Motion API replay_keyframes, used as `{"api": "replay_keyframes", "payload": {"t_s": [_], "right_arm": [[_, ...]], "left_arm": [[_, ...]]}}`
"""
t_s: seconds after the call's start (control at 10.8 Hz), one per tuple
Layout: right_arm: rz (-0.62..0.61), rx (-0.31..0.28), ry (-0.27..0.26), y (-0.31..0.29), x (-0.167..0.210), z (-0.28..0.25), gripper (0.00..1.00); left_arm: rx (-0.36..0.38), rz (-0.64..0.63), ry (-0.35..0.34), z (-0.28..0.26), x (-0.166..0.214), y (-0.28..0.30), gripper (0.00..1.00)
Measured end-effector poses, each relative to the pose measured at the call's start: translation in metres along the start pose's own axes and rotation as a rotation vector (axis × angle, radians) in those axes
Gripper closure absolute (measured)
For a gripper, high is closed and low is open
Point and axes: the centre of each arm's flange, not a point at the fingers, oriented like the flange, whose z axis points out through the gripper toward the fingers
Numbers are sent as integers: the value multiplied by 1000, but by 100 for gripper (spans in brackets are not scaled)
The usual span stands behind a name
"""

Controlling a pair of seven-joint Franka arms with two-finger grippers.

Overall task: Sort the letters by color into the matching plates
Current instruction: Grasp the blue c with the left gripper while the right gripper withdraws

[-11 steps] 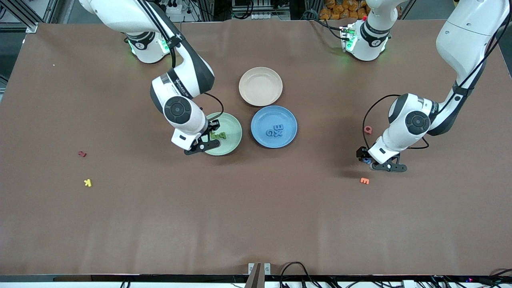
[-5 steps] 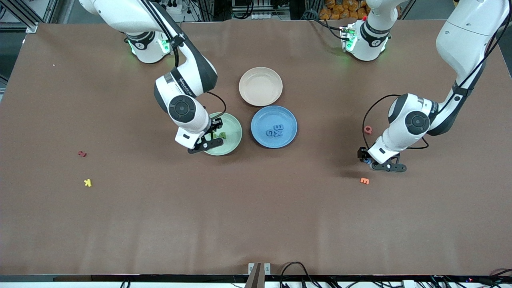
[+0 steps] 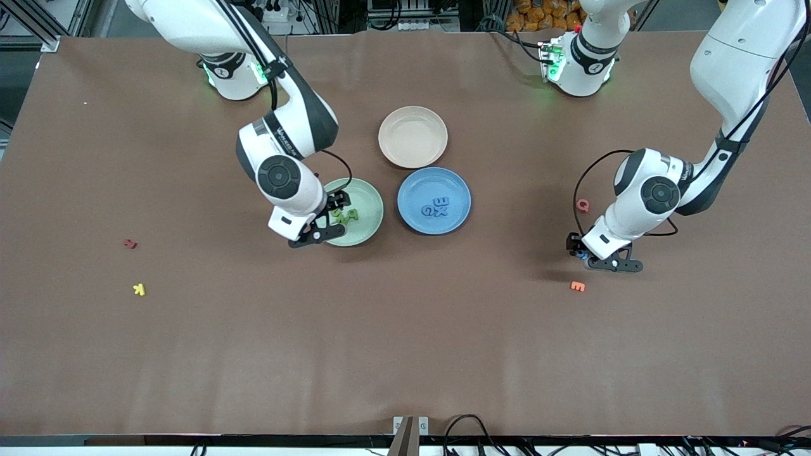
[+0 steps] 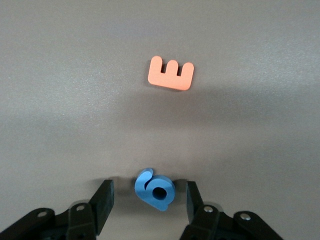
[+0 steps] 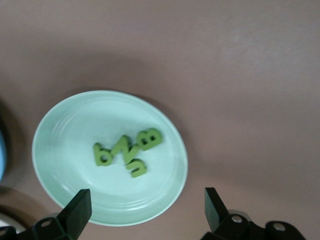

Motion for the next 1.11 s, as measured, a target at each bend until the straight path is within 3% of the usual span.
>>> {"api": "replay_keyframes", "payload": {"t_s": [0.65, 1.11], "right_arm": [[40, 13, 43, 116, 26, -33, 0], [35, -1, 66, 254, 22, -48, 0]], "left_arm": [[-1, 0, -1, 1, 0, 0, 44], [-2, 1, 0, 1, 0, 1, 54]]}}
